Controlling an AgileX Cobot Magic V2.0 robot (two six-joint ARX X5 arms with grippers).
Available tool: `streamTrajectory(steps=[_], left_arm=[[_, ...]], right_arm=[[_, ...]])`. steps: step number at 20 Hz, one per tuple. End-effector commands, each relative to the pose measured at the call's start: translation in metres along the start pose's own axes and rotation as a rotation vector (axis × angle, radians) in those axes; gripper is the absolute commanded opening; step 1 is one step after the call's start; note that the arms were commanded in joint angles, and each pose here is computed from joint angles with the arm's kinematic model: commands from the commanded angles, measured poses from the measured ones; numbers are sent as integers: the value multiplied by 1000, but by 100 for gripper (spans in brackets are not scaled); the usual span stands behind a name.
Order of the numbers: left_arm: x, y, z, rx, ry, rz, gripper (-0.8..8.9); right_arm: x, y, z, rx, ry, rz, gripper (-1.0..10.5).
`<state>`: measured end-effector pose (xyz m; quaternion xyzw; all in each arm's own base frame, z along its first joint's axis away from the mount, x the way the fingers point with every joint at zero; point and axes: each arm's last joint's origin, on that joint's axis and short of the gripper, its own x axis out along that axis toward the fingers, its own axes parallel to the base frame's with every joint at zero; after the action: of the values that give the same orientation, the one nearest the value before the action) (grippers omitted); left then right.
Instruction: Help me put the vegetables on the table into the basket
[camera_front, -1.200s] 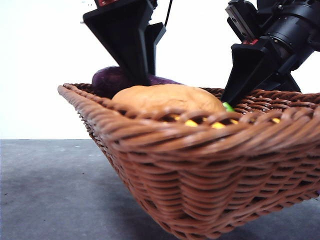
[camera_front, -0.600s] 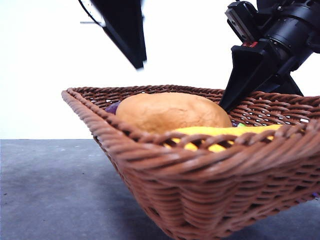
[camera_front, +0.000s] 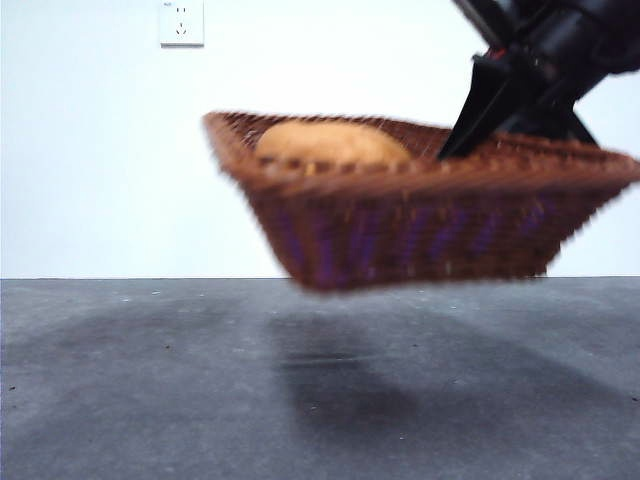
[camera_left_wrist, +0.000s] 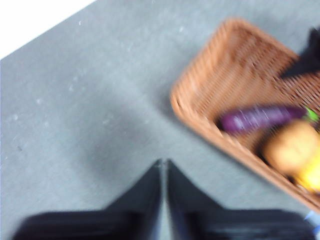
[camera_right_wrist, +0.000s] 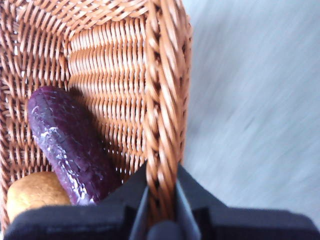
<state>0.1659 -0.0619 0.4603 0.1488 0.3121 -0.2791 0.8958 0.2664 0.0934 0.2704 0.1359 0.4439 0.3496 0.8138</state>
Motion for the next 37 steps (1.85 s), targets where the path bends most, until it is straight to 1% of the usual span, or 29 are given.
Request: streamTrajectory(steps=[1,4,6,8,11,15,18,20,21,24,27,30,35,36,37], left_arm=[[-18,-4,-6,-3,-45,5,-7],[-40,-11,-15,1,-86,15,-7],[-54,-16,-24,-2,-103,21,-7],[-65,-19,-29,2,-124,31,-7],[-77,-24,-38,-2,-134,35,-7],[-90,-29,-45,-8,-173,45,-7],[-95,-31,-49,-12,-189,48,-7],[-96,-31,-49,-12,-190,49,-7],[-96,-31,-49,-12,-190,49,-7],[-96,-31,-49,-12,-190,48,-7],[-96,-31,-49,-12,-190,48,-7],[-95,-31,-48,-14,-189,47,-7],[-95,-31,-48,-27,-189,46,-7],[-95,-31,-48,-27,-189,46,-7],[-95,-31,-48,-27,-189,46,-7]], right_arm=[[-24,-1,21,0,-80,-17,-16],[-56,-13,37,6,-144,-98,-16],[-72,-28,39,33,-151,-147,-16],[-76,-47,38,72,-127,-183,-16],[-64,-81,38,137,-80,-209,-16],[-39,-125,33,203,-7,-219,-16],[-22,-147,29,220,32,-260,-16],[-13,-159,28,234,47,-266,-16],[-8,-164,26,233,62,-266,-16],[2,-176,21,243,101,-310,-16],[10,-184,17,241,126,-321,-16],[15,-189,16,240,134,-344,-15],[17,-193,19,217,101,-350,14],[17,-193,20,214,94,-351,111],[16,-193,21,215,81,-350,271]])
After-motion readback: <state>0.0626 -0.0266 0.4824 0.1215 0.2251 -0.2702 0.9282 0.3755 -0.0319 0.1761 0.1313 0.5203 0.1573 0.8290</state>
